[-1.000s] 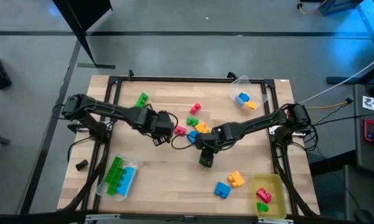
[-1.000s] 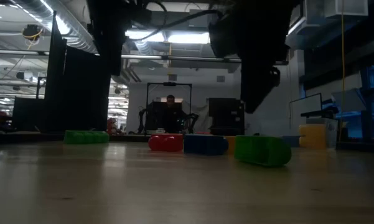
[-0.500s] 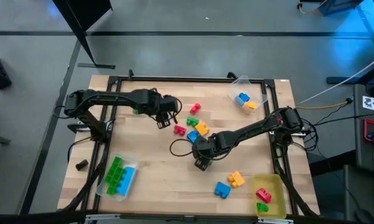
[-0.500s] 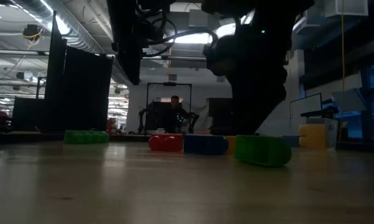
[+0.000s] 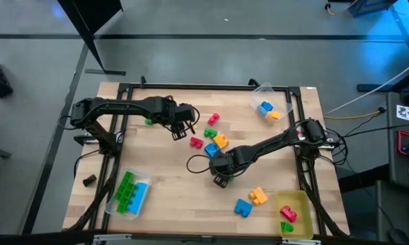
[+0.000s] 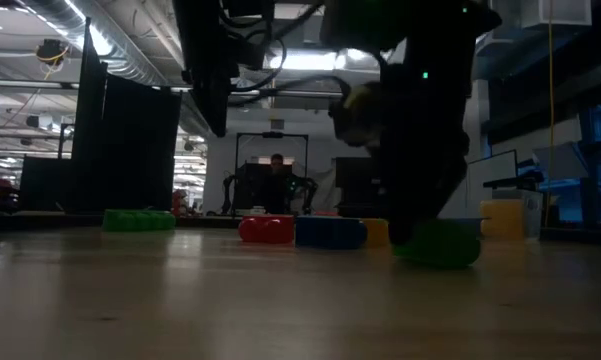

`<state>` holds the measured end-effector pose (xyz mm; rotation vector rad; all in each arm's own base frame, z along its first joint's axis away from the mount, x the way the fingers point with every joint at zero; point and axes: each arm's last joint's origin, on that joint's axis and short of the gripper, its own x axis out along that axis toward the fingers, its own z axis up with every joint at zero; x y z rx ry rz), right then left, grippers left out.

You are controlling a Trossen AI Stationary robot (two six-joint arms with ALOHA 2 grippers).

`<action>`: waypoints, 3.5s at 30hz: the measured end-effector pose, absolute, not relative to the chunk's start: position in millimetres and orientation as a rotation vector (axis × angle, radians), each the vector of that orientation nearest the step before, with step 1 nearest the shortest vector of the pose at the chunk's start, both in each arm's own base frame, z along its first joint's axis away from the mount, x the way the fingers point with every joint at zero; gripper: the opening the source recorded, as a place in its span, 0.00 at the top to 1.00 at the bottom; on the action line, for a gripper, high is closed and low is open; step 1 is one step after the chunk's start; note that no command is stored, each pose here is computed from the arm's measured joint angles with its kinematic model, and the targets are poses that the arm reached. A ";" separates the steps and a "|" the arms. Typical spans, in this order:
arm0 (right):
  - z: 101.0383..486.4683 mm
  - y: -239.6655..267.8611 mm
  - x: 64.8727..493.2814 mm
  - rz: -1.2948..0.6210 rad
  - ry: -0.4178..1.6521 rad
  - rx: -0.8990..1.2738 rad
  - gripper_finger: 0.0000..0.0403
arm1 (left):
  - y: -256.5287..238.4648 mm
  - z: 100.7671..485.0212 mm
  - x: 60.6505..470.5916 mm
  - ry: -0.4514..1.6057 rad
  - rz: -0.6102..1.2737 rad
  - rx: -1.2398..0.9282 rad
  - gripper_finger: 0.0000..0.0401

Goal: Sort blocks by size
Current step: Put the bottom 2 stud green game piece into the yellow transparent bin

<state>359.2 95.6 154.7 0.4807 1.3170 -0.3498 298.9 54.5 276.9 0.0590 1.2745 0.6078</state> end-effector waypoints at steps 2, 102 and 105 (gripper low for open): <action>149.0 95.6 359.7 -0.358 1.334 0.475 0.47 | 54.6 276.8 298.9 1.274 0.607 0.058 0.47; 169.6 165.2 282.2 -0.286 1.423 0.547 0.66 | 39.5 255.4 153.8 0.836 0.555 -0.275 0.47; 163.2 168.1 282.3 -0.294 1.436 0.530 0.66 | 39.5 255.5 153.9 0.835 0.555 -0.276 0.47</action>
